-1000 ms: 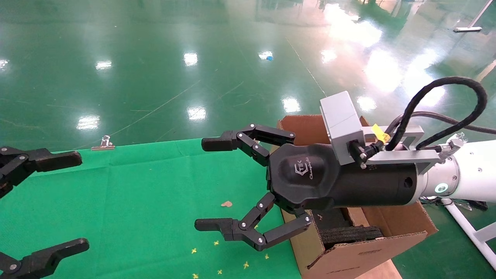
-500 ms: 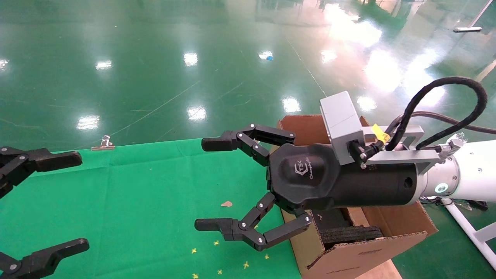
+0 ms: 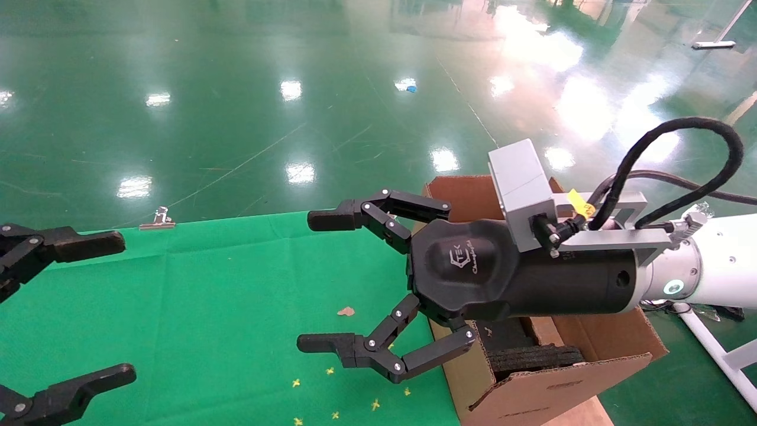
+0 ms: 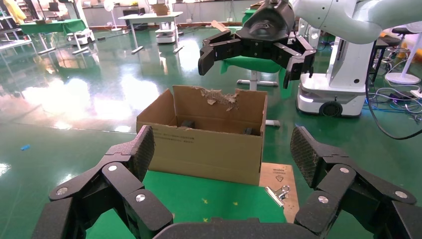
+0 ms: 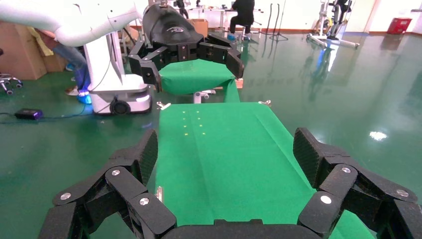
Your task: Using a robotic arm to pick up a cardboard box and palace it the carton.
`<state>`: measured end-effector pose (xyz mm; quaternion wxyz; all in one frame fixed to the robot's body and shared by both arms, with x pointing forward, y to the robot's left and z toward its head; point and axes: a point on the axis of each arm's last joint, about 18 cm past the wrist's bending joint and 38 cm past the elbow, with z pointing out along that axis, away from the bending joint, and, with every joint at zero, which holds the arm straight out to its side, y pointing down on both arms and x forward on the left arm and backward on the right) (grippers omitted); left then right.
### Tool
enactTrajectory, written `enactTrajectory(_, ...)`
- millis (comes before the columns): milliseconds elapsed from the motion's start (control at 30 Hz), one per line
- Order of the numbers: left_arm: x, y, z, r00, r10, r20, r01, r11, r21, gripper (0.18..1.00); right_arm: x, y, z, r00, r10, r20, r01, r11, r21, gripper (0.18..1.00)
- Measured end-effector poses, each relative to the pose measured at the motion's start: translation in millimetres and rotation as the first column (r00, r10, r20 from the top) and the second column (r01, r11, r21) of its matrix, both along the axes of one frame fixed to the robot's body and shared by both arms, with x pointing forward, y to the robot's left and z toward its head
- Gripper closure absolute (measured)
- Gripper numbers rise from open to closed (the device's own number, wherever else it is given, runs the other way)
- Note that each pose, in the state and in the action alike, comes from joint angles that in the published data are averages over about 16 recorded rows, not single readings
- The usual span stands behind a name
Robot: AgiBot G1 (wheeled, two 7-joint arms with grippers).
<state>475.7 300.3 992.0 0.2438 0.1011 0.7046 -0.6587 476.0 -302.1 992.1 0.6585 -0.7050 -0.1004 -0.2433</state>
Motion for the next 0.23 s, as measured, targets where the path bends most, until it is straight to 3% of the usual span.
enactTrajectory(233, 0.0, 0.0, 0.0, 1.0, 0.0, 0.0, 0.0, 1.0, 0.0, 0.184, 0.0, 0.0, 0.0, 1.0, 0.0, 0.0, 0.0, 1.0, 0.0, 0.178)
